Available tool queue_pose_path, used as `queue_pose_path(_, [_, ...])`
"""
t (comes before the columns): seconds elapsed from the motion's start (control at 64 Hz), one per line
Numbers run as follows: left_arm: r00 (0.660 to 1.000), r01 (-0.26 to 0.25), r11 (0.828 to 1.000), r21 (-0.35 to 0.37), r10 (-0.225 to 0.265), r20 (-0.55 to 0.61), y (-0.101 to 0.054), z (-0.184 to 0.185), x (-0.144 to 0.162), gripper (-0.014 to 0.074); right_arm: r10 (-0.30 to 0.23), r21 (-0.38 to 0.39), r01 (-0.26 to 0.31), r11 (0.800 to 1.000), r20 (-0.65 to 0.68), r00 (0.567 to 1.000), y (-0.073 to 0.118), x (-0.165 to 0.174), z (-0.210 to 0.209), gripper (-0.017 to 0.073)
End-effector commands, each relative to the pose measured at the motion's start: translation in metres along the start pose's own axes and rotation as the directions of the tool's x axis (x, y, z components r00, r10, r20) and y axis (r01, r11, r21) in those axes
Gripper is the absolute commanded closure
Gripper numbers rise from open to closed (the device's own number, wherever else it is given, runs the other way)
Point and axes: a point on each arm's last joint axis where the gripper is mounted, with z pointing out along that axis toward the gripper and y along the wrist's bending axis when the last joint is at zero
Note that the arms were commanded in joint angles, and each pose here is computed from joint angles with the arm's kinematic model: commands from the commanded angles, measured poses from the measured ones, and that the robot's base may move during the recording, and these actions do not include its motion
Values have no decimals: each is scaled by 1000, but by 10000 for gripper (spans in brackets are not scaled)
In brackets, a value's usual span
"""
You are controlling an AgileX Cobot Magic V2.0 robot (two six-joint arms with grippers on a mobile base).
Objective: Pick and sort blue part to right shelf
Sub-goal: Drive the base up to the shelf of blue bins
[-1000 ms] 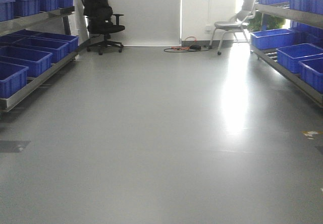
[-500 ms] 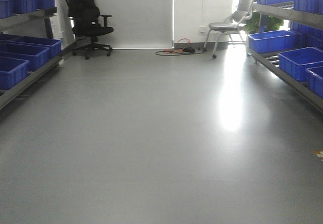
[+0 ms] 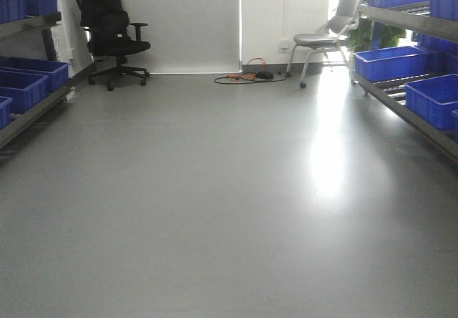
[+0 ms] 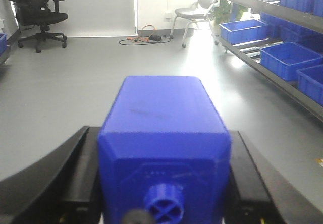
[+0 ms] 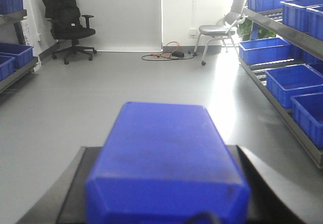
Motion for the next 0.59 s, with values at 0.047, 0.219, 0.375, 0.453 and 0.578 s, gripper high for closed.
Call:
queue_pose_path(0.047, [993, 5, 1000, -8, -4, 116, 0, -2, -18, 241, -14, 3, 14, 1000, 113, 993, 0, -17, -2, 127])
queue_pose_path(0.219, [993, 5, 1000, -8, -4, 116, 0, -2, -18, 241, -14, 3, 14, 1000, 113, 993, 0, -17, -2, 127])
queue_pose_path(0.375, [993, 5, 1000, -8, -4, 116, 0, -2, -18, 241, -14, 3, 14, 1000, 113, 993, 0, -17, -2, 127])
queue_pose_path(0.453, [993, 5, 1000, -8, -4, 116, 0, -2, -18, 241, -14, 3, 14, 1000, 113, 993, 0, -17, -2, 127])
queue_pose_path(0.578, [993, 5, 1000, -8, -4, 116, 0, -2, -18, 241, -14, 3, 14, 1000, 113, 993, 0, -17, -2, 127])
